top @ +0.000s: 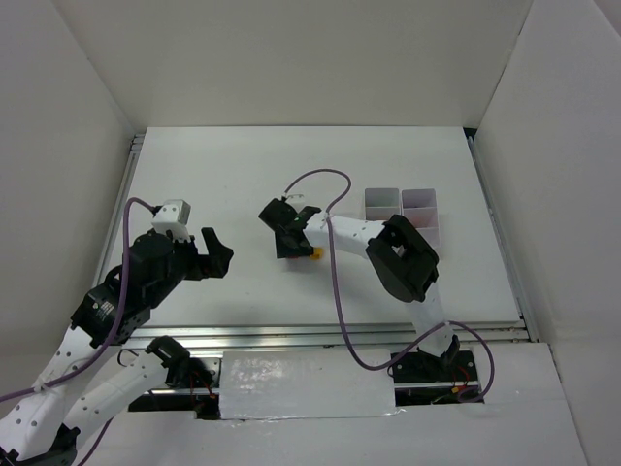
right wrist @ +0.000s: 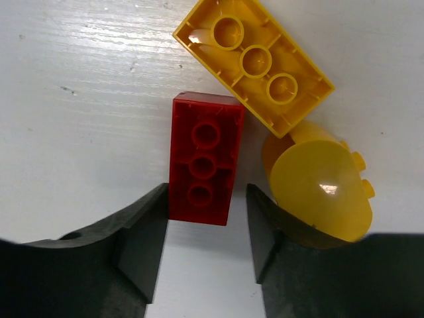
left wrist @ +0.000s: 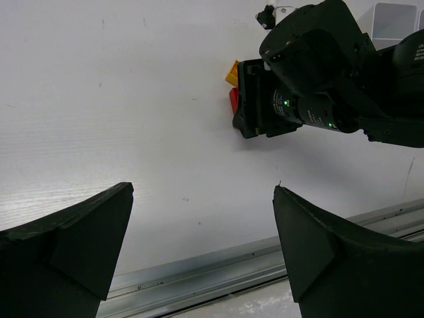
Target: Sort the legos into containers by color
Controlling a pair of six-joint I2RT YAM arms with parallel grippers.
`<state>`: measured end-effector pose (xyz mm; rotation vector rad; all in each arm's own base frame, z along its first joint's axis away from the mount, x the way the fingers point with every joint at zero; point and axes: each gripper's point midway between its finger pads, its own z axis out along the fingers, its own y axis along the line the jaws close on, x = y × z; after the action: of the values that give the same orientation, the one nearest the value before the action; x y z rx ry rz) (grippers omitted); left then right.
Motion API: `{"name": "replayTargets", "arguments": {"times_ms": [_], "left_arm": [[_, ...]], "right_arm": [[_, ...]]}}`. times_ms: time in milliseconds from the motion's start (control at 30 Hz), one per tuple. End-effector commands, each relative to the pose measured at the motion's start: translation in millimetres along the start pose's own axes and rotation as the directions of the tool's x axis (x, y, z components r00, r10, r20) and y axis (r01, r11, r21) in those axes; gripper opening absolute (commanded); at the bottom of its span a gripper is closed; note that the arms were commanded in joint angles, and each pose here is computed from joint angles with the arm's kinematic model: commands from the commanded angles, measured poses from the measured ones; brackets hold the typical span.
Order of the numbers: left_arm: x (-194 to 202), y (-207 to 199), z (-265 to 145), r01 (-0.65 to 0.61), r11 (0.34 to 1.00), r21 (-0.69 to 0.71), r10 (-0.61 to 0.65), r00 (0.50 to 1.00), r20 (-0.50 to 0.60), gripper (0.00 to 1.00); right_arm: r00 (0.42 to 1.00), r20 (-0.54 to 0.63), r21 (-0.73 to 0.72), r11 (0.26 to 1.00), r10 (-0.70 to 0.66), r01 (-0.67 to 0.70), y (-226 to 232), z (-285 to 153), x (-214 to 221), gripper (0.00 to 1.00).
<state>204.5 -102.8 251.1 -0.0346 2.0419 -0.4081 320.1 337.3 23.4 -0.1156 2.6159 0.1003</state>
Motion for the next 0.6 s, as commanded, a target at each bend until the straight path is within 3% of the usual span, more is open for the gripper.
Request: {"name": "replayTargets", "arguments": {"times_ms": [0, 33, 167, 300, 433, 567], "left_arm": [[-6.9, -5.8, -1.8, 0.002, 1.000, 0.030, -0.003, 1.000, 0.031, 1.00], [-7.4, -6.0, -2.1, 0.003, 1.000, 0.031, -0.004, 0.999, 0.034, 0.99], [-7.1, -5.8, -2.2, 0.003, 1.000, 0.031, -0.004, 0.999, 0.034, 1.00], [-7.2, -5.9, -1.8, 0.001, 1.000, 0.031, -0.002, 0.999, 0.033, 0.99], [-6.9, -6.1, -1.5, 0.001, 1.000, 0.031, -0.002, 1.000, 0.031, 0.99], [-6.5, -6.1, -0.8, 0.000, 1.000, 0.030, -0.001, 1.000, 0.028, 1.00]], "right_arm": [[1.000, 0.017, 0.034, 0.999, 0.008, -0.009, -2.8, 5.9, -9.1, 0.54], [1.000, 0.014, 0.035, 0.999, 0.004, -0.004, -3.3, 7.2, -8.9, 0.47], [1.000, 0.010, 0.014, 1.000, -0.009, 0.008, 2.2, 7.7, -7.3, 0.38], [1.000, 0.020, 0.010, 1.000, -0.014, 0.014, 1.4, 1.0, -11.1, 0.17], [0.999, 0.053, -0.033, 0.999, -0.007, 0.009, 4.2, -23.5, -16.0, 0.14], [0.992, 0.122, -0.172, 0.985, 0.019, 0.002, 17.3, -74.9, -36.2, 0.13]]}}
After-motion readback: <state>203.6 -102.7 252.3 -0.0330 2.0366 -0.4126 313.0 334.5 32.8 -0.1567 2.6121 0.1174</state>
